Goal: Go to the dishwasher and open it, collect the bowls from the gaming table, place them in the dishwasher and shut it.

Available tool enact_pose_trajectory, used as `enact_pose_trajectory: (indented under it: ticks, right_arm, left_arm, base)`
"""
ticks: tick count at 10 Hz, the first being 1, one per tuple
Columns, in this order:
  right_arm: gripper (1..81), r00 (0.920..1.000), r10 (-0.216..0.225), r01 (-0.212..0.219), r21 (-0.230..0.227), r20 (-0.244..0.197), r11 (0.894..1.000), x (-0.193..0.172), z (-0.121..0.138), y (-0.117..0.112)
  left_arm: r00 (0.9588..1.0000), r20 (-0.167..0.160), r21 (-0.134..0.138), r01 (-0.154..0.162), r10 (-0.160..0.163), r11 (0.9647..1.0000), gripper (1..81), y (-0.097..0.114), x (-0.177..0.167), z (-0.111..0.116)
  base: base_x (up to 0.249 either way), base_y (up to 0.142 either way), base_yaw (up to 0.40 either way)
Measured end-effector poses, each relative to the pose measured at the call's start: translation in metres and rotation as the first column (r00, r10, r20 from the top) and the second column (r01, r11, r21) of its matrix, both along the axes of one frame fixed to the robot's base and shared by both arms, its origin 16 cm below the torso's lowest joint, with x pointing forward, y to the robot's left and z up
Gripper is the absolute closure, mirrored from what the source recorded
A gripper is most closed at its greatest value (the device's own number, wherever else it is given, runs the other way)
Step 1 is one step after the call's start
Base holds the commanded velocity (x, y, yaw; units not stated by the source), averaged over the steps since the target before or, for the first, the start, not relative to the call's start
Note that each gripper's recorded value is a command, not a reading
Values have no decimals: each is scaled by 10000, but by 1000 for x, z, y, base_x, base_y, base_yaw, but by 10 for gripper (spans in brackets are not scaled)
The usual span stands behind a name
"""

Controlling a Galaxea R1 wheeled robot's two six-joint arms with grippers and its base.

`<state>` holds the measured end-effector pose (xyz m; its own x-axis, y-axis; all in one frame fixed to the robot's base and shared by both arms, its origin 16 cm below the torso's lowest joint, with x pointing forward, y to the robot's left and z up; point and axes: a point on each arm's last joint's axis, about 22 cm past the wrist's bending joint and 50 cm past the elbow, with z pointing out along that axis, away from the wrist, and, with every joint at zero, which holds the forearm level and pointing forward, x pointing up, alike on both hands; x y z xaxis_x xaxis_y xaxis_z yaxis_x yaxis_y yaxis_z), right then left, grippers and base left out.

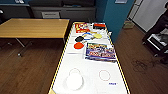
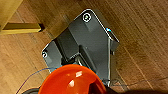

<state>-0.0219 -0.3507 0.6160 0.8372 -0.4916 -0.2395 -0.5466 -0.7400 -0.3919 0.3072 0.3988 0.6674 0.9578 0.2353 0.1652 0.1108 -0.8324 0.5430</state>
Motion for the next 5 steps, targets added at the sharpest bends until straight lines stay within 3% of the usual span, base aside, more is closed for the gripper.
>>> enact_pose_trajectory:
  ticks: [2,5]
  right_arm:
    - [811,10000,14,-14,-38,3,10000,0,0,-3]
    - [811,10000,10,-10,-39,44,10000,3,0,-2]
  left_arm:
    - [9998,104,-38,-143,144,9999,10,-1,31,17]
    - [9996,154,-362,-225,231,9991,10,-20,76,41]
  base:
    - [0,0,0]
    - [0,0,0]
